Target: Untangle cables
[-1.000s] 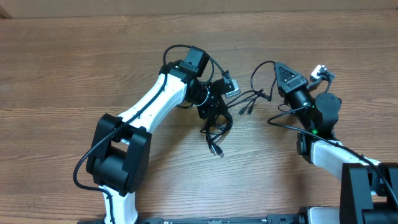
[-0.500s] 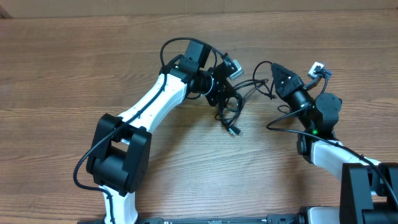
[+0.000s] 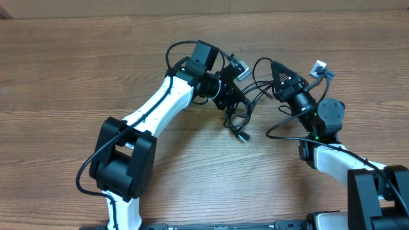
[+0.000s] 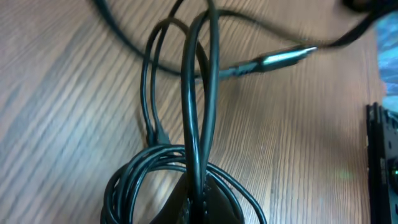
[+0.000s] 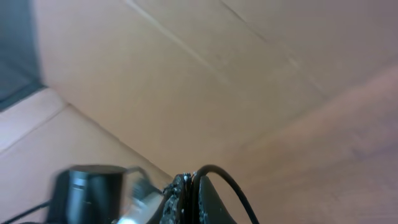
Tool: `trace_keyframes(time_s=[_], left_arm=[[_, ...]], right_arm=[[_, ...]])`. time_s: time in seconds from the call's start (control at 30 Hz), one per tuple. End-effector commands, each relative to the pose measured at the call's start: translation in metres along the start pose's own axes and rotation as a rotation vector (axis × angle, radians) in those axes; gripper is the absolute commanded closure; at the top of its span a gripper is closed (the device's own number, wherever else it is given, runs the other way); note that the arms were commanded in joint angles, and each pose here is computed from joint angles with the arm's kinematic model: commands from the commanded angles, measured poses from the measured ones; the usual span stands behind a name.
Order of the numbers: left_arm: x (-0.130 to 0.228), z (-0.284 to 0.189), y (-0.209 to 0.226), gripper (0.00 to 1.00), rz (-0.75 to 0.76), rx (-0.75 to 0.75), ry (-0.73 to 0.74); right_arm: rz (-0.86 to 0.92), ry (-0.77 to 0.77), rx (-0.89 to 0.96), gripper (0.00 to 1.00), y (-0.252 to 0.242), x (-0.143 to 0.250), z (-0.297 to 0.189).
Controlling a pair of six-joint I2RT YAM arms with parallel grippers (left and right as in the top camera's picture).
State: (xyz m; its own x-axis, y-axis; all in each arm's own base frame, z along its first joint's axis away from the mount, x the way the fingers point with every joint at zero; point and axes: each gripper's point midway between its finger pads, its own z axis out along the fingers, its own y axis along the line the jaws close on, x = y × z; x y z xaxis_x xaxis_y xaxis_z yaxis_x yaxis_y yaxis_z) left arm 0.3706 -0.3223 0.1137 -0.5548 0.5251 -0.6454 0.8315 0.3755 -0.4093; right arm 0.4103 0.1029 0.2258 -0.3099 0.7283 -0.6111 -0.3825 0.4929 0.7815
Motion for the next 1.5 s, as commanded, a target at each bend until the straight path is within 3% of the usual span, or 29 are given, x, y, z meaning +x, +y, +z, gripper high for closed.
trace_keyframes(time_s=[0.0, 0.37, 0.67, 0.77, 0.87, 1.03, 1.2, 1.4, 1.47], left_arm=[[0.015, -0.001, 0.012, 0.96, -0.043, -0.092, 0.069], [0.04, -0.005, 0.019, 0.96, -0.104, -0.15, 0.17], [0.042, -0.006, 0.017, 0.96, -0.111, -0.144, 0.177], [0.042, -0.005, 0.016, 0.96, -0.111, -0.139, 0.174], [0.04, -0.005, 0.014, 0.96, -0.113, -0.123, 0.168], [0.025, -0.016, 0.0, 0.96, -0.109, -0.054, 0.11], [-0.003, -0.055, -0.009, 0.96, -0.086, -0.04, 0.006], [-0.037, -0.111, -0.033, 0.96, -0.011, -0.059, -0.128], [-0.046, -0.127, -0.044, 0.96, 0.023, -0.078, -0.163]], right_arm=[[-0.017, -0.007, -0.083, 0.96, 0.019, -0.007, 0.002], [-0.029, -0.005, -0.153, 0.96, 0.031, -0.016, -0.004], [0.079, 0.053, 0.061, 0.96, -0.029, -0.01, -0.011], [0.103, 0.059, 0.111, 0.75, -0.043, -0.01, -0.015], [0.114, 0.061, 0.133, 0.69, -0.05, -0.01, -0.017], [0.122, 0.053, 0.16, 0.47, -0.055, -0.01, -0.018], [0.131, 0.055, 0.179, 0.34, -0.06, -0.009, -0.019], [0.123, 0.047, 0.166, 0.01, -0.056, -0.011, -0.018], [0.113, 0.044, 0.147, 0.0, -0.052, -0.013, -0.017]])
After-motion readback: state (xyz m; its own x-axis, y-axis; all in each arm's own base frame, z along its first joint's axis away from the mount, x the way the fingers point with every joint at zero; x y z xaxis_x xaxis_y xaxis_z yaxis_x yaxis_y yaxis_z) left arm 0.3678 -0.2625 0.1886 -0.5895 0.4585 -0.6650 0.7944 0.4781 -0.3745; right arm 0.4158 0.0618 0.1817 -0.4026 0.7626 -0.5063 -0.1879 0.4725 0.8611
